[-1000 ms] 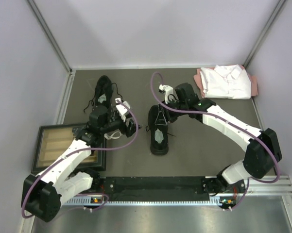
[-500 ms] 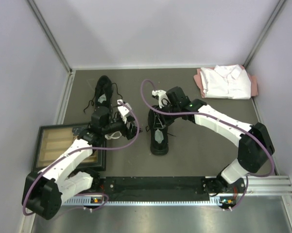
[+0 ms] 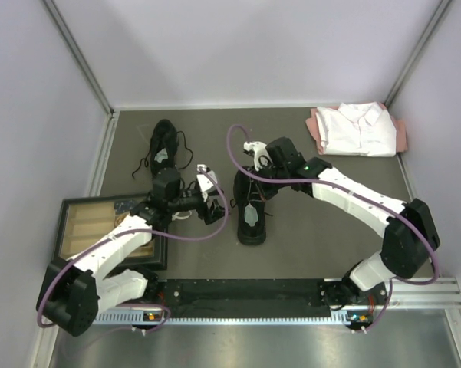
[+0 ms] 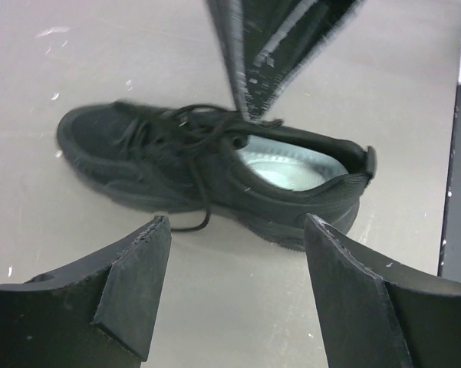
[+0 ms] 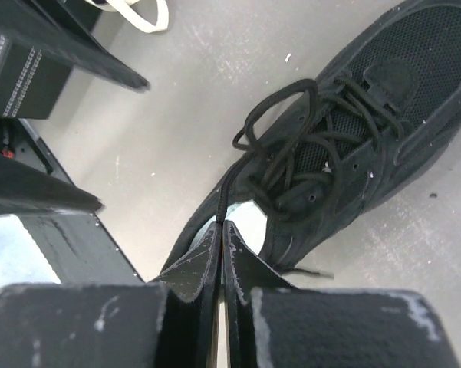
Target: Tie the shoes
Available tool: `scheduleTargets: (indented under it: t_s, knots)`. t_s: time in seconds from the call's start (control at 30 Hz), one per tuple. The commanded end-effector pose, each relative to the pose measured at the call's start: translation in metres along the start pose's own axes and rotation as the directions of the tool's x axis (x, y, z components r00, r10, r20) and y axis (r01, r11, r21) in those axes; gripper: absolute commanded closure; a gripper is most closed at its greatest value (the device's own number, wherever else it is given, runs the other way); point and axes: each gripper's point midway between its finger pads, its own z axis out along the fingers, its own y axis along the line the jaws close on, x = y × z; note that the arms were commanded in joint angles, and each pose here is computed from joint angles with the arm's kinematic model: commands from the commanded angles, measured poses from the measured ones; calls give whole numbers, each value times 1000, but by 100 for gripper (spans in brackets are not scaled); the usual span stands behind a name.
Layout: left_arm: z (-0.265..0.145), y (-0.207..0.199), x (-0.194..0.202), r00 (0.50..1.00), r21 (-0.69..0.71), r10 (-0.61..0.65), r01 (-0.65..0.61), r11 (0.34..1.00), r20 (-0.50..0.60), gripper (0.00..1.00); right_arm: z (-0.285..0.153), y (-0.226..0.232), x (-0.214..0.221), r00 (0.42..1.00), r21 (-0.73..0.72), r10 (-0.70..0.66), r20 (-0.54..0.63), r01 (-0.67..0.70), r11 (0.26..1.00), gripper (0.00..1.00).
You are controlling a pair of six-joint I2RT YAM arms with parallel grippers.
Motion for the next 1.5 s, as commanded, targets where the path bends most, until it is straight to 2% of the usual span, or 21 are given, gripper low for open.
scheduleTargets:
  t_s: [0.0, 0.33, 0.57, 0.83, 1.1, 1.47]
  knots:
    - [15, -11, -19, 979, 56, 189, -193, 980, 73, 25, -24, 6, -17, 995, -12, 11, 97, -10, 1000, 100]
    - [38, -9, -36, 953, 6, 278, -281, 960, 121, 23, -28, 13, -4, 995, -58, 57, 75, -53, 997, 100]
    - [49, -20, -38, 945, 32, 293, -300, 953, 144, 25, -29, 13, -4, 989, -75, 112, 99, -104, 992, 100]
    - [61, -17, -36, 957, 23, 249, -255, 967, 147, 28, -27, 17, -15, 976, -130, 176, 124, -160, 979, 100]
    - [67, -13, -37, 967, 17, 204, -209, 978, 151, 39, -24, 18, -22, 963, -150, 237, 129, -217, 964, 100]
    - [69, -14, -36, 981, 20, 118, -122, 992, 156, 41, -16, 12, -25, 941, -144, 312, 134, -293, 945, 100]
